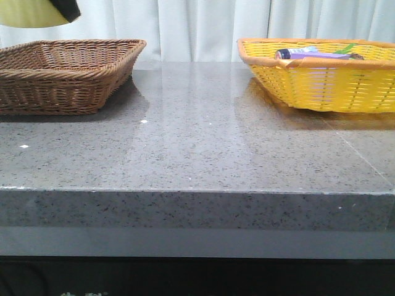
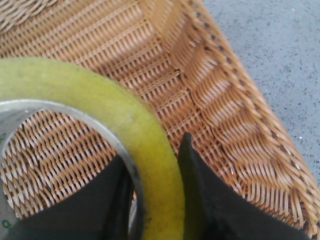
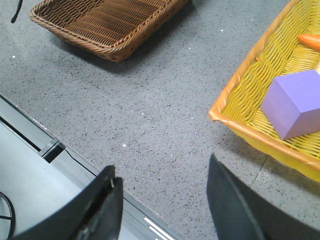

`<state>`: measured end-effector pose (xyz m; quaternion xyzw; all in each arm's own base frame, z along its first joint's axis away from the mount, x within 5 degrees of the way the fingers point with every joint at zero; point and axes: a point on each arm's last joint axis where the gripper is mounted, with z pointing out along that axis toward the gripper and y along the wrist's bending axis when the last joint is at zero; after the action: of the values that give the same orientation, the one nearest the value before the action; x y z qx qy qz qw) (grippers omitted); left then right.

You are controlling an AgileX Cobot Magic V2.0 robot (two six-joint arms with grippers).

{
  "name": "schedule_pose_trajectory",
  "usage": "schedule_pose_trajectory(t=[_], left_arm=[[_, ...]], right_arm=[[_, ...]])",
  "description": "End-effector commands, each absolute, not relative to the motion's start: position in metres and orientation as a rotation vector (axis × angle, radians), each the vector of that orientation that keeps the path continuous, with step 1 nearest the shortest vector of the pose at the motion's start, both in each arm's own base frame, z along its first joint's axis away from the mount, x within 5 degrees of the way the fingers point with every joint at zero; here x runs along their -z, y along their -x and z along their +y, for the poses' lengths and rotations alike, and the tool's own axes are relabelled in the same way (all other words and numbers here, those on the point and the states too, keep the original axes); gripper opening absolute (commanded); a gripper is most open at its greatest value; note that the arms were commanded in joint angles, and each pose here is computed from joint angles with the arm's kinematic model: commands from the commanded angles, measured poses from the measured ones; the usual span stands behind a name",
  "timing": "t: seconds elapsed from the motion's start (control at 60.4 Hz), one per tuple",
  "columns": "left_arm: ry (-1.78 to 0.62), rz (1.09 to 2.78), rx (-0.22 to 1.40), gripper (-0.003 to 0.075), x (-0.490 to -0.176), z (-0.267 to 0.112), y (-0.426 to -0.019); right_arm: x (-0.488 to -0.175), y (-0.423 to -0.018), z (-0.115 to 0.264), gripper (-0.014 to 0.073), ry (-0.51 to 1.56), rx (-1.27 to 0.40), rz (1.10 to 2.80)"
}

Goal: Transfer tape with both arms
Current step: 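Lift the tape roll with the left gripper toward the brown basket, then lower the tape into the brown basket and open the left gripper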

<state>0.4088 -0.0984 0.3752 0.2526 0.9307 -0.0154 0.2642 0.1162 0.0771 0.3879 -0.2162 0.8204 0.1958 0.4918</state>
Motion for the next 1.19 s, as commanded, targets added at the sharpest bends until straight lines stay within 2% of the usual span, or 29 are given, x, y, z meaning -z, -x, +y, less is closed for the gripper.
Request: schedule_pose_trajectory(t=[0.0, 0.265, 0.762, 0.845, 0.961, 1.027, 1.076, 1.176], left_arm=[[-0.623, 2.388, 0.088, 0.0113, -0.41, -0.095, -0.398], [-0.619, 2.387, 0.088, 0.0113, -0.402, -0.096, -0.405], [-0.659, 2.572, 0.099, 0.0116, -0.331, -0.104, -0.441], [-0.658, 2.578, 0.099, 0.015, -0.328, -0.104, -0.442], [-0.656, 2.572, 0.099, 0.032, -0.329, -0.105, -0.443], [-0.657, 2.574, 0.099, 0.0393, -0.329, -0.105, -0.442], [-0.66, 2.582, 0.1, 0.0413, -0.329, -0.104, -0.442], [-0.667, 2.599, 0.102, 0.0406, -0.332, -0.104, -0.438]], right_arm=[[-0.403, -0.117, 0.077, 0.0414, 0.487, -0.497, 1.893], [-0.403, -0.117, 0.077, 0.0414, 0.487, -0.497, 1.893], [-0.403, -0.117, 0.077, 0.0414, 0.487, -0.497, 1.893], [-0.403, -0.117, 0.077, 0.0414, 0.487, -0.497, 1.893], [-0.403, -0.117, 0.077, 0.0414, 0.487, -0.497, 1.893], [-0.403, -0.117, 0.077, 0.0414, 0.487, -0.497, 1.893], [-0.403, -0.117, 0.077, 0.0414, 0.487, -0.497, 1.893], [-0.403, -0.117, 0.077, 0.0414, 0.487, -0.497, 1.893]])
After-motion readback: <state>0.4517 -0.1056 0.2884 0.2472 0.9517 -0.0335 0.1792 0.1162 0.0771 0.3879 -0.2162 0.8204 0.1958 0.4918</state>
